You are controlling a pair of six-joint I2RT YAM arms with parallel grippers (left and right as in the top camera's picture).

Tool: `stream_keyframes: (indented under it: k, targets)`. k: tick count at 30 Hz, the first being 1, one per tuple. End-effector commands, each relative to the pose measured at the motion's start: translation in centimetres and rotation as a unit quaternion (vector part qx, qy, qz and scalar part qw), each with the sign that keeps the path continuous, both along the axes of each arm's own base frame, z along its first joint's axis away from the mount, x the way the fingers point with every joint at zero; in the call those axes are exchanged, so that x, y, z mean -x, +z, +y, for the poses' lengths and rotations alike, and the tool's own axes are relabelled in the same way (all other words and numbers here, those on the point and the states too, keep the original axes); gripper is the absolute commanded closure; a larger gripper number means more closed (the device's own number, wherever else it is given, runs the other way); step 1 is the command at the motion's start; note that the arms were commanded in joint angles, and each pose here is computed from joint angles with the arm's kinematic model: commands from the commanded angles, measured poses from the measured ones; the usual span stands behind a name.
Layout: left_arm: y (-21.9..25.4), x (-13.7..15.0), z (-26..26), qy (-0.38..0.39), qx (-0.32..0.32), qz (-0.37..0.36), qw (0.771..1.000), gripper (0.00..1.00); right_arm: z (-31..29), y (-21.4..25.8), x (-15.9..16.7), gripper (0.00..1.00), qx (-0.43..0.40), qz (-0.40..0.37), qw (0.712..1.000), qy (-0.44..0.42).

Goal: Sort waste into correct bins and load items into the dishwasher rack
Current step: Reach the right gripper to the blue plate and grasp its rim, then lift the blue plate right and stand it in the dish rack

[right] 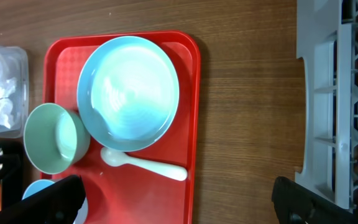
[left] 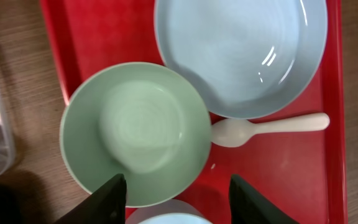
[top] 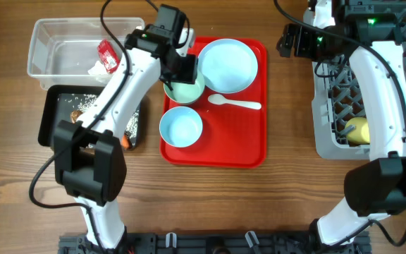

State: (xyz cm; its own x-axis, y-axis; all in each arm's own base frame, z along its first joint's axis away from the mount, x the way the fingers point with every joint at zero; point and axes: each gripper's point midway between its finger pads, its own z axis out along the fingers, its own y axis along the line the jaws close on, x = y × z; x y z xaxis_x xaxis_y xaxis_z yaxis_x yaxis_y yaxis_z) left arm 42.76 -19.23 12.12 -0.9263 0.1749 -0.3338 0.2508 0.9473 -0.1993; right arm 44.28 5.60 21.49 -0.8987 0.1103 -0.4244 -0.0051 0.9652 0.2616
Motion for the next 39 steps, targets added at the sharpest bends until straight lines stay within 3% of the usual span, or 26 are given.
stream_keyframes:
  k: [1,11,22,26,32,39]
  targets:
    - [-2.3,1.0,-1.6,-0.012,-0.022,0.021,0.999,0.50,-0.7,-0.2,-0.2,0.00,0.020,-0.002,1.000,-0.001]
    - [-3.8,-0.2,0.8,0.072,-0.036,0.035,0.996,0.56,3.2,-0.8,-1.6,0.01,-0.015,-0.013,1.000,0.024]
    - [-3.8,-0.1,1.5,0.079,-0.037,0.042,0.995,0.56,6.7,-7.2,-4.2,0.07,-0.020,0.024,0.999,0.014]
    - [-3.7,-0.2,1.5,0.079,-0.036,0.041,0.995,0.56,6.9,-10.7,-5.2,0.14,-0.016,0.046,0.999,0.012]
    - [-3.7,-0.1,1.5,0.079,-0.037,0.042,0.995,0.55,7.1,-15.9,-5.9,0.47,-0.016,0.081,0.997,0.000]
    - [-3.7,-0.1,1.5,0.080,-0.037,0.042,0.995,0.55,6.9,-21.0,-5.4,0.57,-0.006,0.123,0.992,-0.001]
